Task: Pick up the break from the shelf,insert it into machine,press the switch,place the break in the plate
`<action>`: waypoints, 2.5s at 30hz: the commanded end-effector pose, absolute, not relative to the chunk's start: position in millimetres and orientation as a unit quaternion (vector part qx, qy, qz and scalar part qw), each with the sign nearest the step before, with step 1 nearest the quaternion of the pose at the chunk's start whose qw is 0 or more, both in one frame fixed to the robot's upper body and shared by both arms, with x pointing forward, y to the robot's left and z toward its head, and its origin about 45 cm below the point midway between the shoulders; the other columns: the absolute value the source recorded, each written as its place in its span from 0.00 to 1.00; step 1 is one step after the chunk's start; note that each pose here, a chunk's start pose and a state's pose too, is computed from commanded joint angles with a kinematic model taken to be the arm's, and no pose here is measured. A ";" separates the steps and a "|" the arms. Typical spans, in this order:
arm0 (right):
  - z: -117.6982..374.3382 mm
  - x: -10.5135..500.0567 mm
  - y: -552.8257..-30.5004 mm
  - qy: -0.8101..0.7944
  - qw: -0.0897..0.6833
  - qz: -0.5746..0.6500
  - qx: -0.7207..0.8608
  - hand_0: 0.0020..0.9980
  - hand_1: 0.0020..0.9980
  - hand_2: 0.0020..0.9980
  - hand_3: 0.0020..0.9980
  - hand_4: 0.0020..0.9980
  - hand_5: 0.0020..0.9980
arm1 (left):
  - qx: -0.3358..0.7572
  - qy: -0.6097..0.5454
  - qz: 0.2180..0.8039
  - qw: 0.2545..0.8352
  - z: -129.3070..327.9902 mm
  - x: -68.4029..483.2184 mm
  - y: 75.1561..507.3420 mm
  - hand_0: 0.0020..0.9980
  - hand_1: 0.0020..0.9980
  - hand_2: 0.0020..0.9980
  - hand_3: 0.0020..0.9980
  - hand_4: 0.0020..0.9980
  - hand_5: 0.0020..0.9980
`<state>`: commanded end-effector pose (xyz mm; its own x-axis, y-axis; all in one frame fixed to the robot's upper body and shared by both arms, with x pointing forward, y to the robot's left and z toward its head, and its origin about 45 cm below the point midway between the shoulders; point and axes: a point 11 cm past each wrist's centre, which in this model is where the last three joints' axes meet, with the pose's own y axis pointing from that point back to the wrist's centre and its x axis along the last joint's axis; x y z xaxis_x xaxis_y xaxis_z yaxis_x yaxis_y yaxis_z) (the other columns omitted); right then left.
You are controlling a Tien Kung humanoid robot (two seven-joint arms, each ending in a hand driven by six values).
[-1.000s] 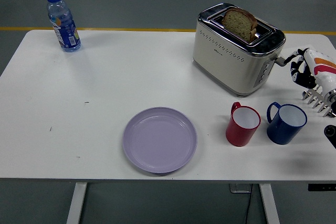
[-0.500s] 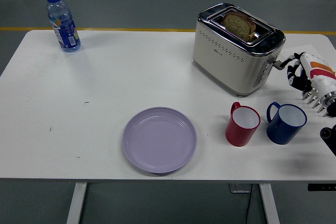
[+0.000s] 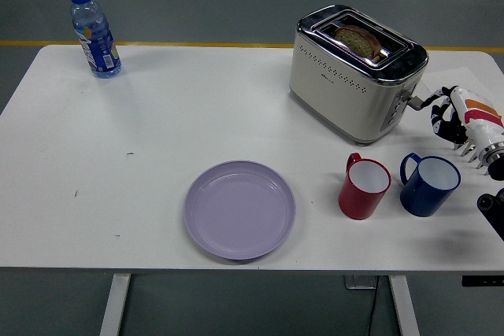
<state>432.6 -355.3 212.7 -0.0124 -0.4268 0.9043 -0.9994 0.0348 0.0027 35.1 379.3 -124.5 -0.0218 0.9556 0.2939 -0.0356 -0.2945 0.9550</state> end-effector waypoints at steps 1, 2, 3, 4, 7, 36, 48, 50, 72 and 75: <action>213.9 432.7 -355.8 -0.608 0.385 0.372 0.586 0.25 0.14 0.25 0.53 0.33 0.00 | 0.555 0.414 0.583 0.426 -124.5 35.3 379.3 0.71 0.78 0.80 0.72 0.43 0.95; 215.0 432.7 -356.2 -0.610 0.383 0.373 0.585 0.25 0.14 0.25 0.53 0.33 0.00 | 0.555 0.414 0.583 0.426 -124.5 35.5 379.3 0.71 0.78 0.80 0.72 0.43 0.95; 218.1 432.8 -357.2 -0.614 0.379 0.375 0.582 0.25 0.14 0.25 0.52 0.34 0.00 | 0.554 0.414 0.583 0.426 -124.4 35.8 379.2 0.71 0.78 0.80 0.72 0.43 0.95; 219.4 432.7 -357.6 -0.615 0.377 0.376 0.581 0.25 0.14 0.25 0.52 0.34 0.00 | 0.554 0.414 0.583 0.426 -124.4 36.0 379.2 0.71 0.78 0.80 0.72 0.43 0.95; 225.1 432.6 -359.6 -0.623 0.368 0.379 0.577 0.25 0.14 0.25 0.52 0.34 0.00 | 0.553 0.414 0.584 0.426 -124.4 36.2 379.2 0.71 0.78 0.80 0.72 0.43 0.95; 341.0 464.0 -334.8 -0.686 0.213 0.386 0.580 0.88 0.80 0.90 0.88 0.70 0.10 | 0.552 0.412 0.584 0.429 -124.0 41.0 378.6 0.71 0.78 0.80 0.72 0.43 0.95; 350.9 498.1 -261.9 -0.628 0.253 0.410 0.611 0.79 0.72 0.75 0.80 0.74 0.13 | 0.554 0.412 0.583 0.428 -124.3 40.0 377.9 0.71 0.78 0.80 0.72 0.43 0.95; 352.5 500.3 -254.5 -0.621 0.258 0.414 0.614 0.79 0.72 0.75 0.80 0.74 0.13 | 0.554 0.412 0.583 0.428 -124.4 39.4 377.9 0.71 0.78 0.80 0.72 0.43 0.95; 338.7 540.9 -210.2 -0.547 0.406 0.419 0.600 0.70 0.62 0.61 0.74 0.74 0.16 | 0.563 0.411 0.580 0.422 -125.0 30.3 378.6 0.71 0.78 0.80 0.71 0.44 0.95; 338.9 543.2 -209.6 -0.543 0.417 0.423 0.594 0.61 0.56 0.58 0.72 0.74 0.16 | 0.562 0.409 0.581 0.423 -124.8 32.3 378.7 0.71 0.78 0.80 0.71 0.43 0.95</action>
<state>543.2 -209.6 338.9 0.0529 -0.2932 0.9546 -0.9974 -0.0628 0.0359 32.3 378.7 -124.8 -0.0113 0.9517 0.3070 -0.0316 -0.3072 0.9511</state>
